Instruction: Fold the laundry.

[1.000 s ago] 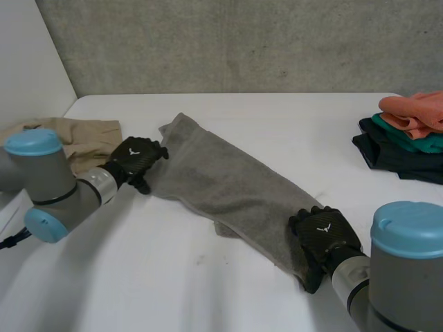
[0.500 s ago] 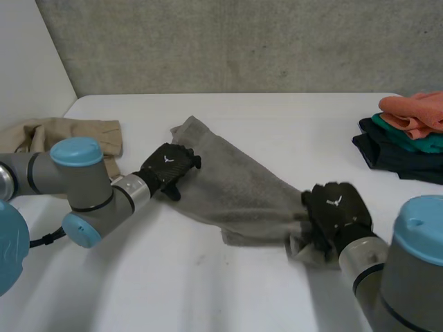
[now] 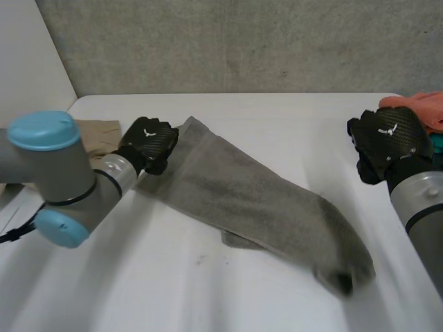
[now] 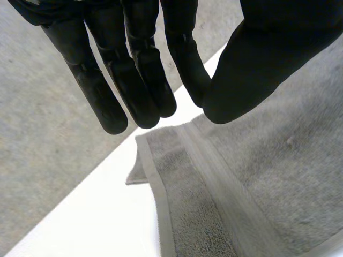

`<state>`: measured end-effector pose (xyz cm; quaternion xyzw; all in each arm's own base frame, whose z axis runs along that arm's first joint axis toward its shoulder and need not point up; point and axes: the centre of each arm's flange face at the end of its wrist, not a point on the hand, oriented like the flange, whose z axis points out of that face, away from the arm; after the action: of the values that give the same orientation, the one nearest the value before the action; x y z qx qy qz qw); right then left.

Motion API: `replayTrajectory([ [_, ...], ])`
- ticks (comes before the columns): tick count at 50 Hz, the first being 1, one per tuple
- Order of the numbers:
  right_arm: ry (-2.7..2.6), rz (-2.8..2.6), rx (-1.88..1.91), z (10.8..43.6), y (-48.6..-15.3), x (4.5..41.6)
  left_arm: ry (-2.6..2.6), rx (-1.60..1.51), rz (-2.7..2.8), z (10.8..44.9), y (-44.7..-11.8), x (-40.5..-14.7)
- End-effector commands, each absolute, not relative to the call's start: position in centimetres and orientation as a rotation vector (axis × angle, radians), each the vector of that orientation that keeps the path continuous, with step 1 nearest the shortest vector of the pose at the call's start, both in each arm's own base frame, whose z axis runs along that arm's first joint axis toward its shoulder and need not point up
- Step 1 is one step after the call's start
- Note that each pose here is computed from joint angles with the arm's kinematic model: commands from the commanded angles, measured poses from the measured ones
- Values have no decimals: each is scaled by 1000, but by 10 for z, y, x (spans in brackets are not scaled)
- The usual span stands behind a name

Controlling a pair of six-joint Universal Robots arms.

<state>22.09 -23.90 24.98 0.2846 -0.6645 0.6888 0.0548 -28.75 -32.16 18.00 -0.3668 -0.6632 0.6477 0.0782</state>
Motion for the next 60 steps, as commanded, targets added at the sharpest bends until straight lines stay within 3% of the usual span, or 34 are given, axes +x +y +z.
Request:
replayTrajectory([
  [1,-2032,2093,908,265,-246,220,-2028,-1096,1896,190,-281,-270],
  [10,-2053,2089,917,266,-244,223,-2137,-1103,1755,159,-261,-259],
  [17,-2395,1796,953,223,-211,216,-2144,-1108,1754,143,-272,-261],
  [27,-2638,1611,892,161,-171,206,-2090,-1096,1821,153,-281,-268],
  [46,-2588,1512,949,117,-183,206,-2076,-1110,1805,152,-275,-273],
  [53,-2454,1587,912,122,-196,203,-2075,-1104,1814,155,-275,-272],
  [60,-2207,1812,935,171,-213,213,-2073,-1032,1795,157,-275,-273],
])
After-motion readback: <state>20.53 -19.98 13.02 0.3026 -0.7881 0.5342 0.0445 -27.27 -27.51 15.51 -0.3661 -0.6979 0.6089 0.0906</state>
